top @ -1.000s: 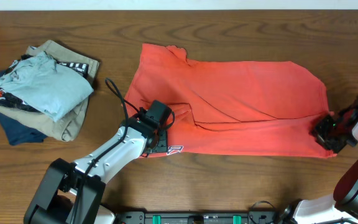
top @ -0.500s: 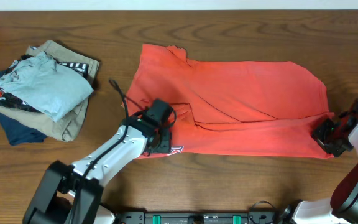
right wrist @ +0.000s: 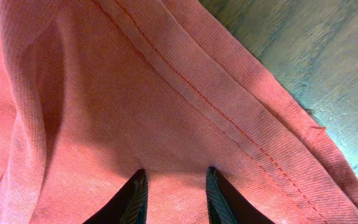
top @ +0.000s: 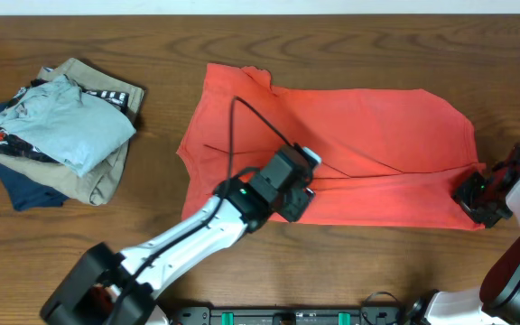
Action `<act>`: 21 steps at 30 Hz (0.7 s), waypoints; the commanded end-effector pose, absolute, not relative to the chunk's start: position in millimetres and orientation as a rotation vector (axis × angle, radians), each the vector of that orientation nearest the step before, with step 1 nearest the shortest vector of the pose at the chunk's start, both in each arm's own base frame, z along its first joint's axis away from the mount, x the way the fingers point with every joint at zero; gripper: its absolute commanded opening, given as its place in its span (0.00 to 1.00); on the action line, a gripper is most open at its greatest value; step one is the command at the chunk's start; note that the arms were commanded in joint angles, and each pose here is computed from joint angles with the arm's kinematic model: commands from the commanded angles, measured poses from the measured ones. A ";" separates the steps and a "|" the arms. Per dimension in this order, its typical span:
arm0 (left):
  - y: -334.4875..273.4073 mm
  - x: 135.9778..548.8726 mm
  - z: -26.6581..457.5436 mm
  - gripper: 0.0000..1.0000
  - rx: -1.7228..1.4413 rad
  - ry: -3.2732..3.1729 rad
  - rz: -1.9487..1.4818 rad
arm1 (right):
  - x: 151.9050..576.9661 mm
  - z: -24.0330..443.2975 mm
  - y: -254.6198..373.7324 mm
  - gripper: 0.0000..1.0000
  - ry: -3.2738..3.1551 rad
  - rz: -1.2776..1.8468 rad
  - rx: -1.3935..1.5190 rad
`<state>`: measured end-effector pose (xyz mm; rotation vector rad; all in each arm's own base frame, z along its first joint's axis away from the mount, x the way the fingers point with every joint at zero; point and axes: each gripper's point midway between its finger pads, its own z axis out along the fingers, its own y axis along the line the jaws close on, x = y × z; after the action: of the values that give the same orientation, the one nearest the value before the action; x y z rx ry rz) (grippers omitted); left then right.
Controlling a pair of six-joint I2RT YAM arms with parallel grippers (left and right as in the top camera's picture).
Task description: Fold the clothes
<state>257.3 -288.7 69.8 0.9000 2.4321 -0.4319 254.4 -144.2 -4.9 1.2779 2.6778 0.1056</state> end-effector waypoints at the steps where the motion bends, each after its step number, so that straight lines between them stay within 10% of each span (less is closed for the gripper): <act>1: -298.9 246.6 57.6 0.64 1.027 2.421 -0.450 | 217.8 -31.0 -143.2 0.32 2.786 -0.037 1.356; 21: -324.3 237.7 19.8 0.63 0.918 2.547 -0.647 | 217.9 -31.0 -143.2 0.33 2.785 -0.037 1.356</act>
<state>237.4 -319.5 20.6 0.9439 2.5368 -0.6175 254.5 -144.1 -4.9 1.2777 2.6777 0.1072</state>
